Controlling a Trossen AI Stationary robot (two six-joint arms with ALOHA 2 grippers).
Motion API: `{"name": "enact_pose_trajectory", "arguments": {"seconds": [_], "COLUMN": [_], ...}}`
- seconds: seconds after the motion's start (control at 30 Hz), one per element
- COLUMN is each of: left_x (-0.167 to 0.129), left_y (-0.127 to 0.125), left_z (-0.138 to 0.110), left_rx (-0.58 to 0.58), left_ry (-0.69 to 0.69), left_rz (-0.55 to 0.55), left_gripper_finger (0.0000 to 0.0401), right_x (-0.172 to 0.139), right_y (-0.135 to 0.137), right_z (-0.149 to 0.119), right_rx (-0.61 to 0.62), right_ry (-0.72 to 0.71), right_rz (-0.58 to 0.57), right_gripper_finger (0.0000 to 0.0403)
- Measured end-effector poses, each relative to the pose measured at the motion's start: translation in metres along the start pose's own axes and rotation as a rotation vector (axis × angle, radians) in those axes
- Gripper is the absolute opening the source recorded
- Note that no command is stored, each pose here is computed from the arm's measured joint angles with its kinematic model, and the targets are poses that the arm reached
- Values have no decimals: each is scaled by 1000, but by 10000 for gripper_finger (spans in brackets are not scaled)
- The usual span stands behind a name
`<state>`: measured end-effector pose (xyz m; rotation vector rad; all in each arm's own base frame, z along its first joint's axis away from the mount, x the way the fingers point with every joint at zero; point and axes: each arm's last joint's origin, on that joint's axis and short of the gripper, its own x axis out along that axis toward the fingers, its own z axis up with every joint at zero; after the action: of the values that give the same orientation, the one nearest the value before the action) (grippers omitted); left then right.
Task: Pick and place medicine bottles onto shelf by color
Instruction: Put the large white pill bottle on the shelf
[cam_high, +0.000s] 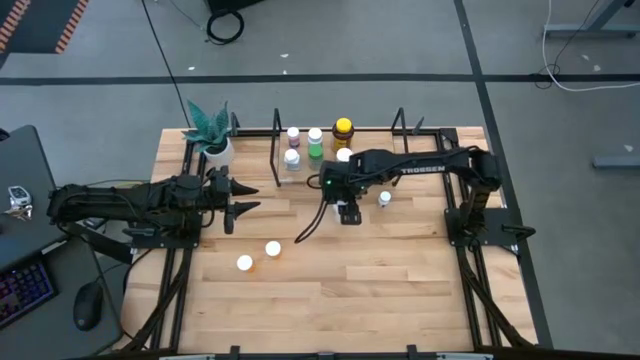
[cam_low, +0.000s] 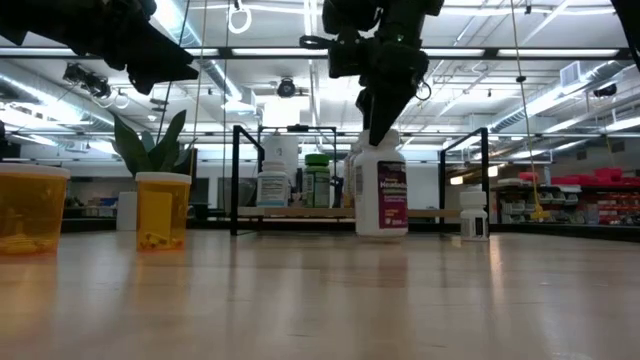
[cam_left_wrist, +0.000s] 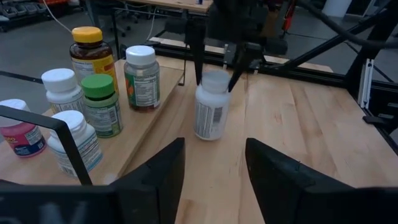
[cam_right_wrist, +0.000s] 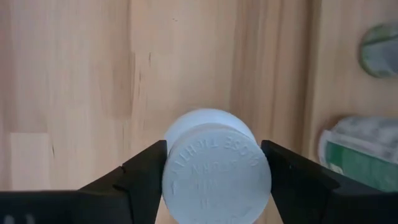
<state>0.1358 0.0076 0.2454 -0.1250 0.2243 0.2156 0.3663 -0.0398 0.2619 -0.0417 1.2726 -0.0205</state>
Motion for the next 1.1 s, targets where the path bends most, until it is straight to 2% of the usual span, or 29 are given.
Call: {"name": "enact_pose_trajectory", "arguments": {"seconds": [0.53, 0.77, 0.93, 1.1], "left_x": [0, 0, 0, 0], "left_y": [0, 0, 0, 0], "left_z": [0, 0, 0, 0], "left_rx": [10, 23, 22, 23], "left_ry": [0, 0, 0, 0], "left_rz": [0, 0, 0, 0], "left_gripper_finger": [175, 173, 175, 177], "right_x": [-65, -77, -79, -83], "right_y": [-31, -60, -88, -119], "right_z": [-35, -50, -63, -72], "right_rx": [124, 193, 252, 307], "right_ry": [-25, -23, 17, -26], "right_rz": [7, -27, -112, -167], "right_gripper_finger": [258, 257, 259, 259]}}
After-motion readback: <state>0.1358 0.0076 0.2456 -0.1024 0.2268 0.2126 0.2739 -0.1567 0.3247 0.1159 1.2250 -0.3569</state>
